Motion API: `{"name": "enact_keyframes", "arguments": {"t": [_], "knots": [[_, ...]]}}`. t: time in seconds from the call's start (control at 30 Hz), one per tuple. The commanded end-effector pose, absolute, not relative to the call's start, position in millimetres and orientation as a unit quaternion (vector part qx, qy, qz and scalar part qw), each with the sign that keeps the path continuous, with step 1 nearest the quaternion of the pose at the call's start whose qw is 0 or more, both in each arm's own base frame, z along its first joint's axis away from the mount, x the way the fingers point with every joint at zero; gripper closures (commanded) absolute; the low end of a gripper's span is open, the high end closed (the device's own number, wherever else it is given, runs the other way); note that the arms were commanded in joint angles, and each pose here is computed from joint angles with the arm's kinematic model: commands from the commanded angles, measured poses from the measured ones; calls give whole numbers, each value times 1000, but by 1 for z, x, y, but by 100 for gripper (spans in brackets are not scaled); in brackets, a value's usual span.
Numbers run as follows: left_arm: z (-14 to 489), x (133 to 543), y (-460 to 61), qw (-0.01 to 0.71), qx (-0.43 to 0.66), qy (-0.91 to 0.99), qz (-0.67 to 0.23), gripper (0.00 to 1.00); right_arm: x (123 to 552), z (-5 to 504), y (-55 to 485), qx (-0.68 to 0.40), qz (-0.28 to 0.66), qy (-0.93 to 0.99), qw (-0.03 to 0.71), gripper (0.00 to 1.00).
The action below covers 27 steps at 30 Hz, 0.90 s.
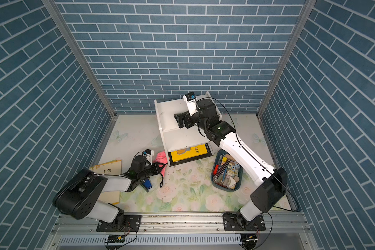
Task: Wipe the bookshelf clean with a cloth
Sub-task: Wipe the dust from the shelf, then adjust the shelf at the center of the board.
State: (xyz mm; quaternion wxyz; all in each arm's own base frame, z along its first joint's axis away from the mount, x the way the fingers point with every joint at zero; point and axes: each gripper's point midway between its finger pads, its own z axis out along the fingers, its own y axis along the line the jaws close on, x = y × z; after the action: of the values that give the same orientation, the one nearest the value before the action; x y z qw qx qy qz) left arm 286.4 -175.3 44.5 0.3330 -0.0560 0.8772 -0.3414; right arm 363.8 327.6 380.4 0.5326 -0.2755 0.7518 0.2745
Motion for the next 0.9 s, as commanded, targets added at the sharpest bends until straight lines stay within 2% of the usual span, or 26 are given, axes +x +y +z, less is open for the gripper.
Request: {"name": "enact_keyframes", "arguments": {"t": [0.0, 0.1, 0.2, 0.3, 0.4, 0.5, 0.6, 0.67, 0.87], "knots": [[48, 273, -143, 352, -93, 889, -278, 100, 324, 417, 315, -277, 335, 720, 542, 0], [93, 269, -125, 421, -103, 861, -268, 100, 285, 452, 280, -271, 344, 664, 607, 0], [132, 261, -115, 476, -98, 828, -281, 100, 259, 453, 224, -224, 297, 648, 665, 0], [167, 249, -119, 516, -69, 792, -317, 100, 269, 406, 160, -130, 200, 706, 666, 0], [191, 236, -134, 536, -28, 764, -359, 100, 282, 361, 119, -90, 167, 731, 655, 0], [203, 222, -153, 546, 15, 742, -389, 100, 303, 323, 104, -93, 195, 730, 649, 3], [212, 203, -181, 543, 73, 723, -421, 100, 297, 332, 112, -152, 273, 641, 701, 11], [216, 190, -196, 545, 106, 714, -426, 100, 291, 333, 120, -185, 287, 593, 730, 17], [207, 162, -232, 535, 178, 705, -430, 100, 333, 306, 148, -268, 308, 610, 679, 31]]}}
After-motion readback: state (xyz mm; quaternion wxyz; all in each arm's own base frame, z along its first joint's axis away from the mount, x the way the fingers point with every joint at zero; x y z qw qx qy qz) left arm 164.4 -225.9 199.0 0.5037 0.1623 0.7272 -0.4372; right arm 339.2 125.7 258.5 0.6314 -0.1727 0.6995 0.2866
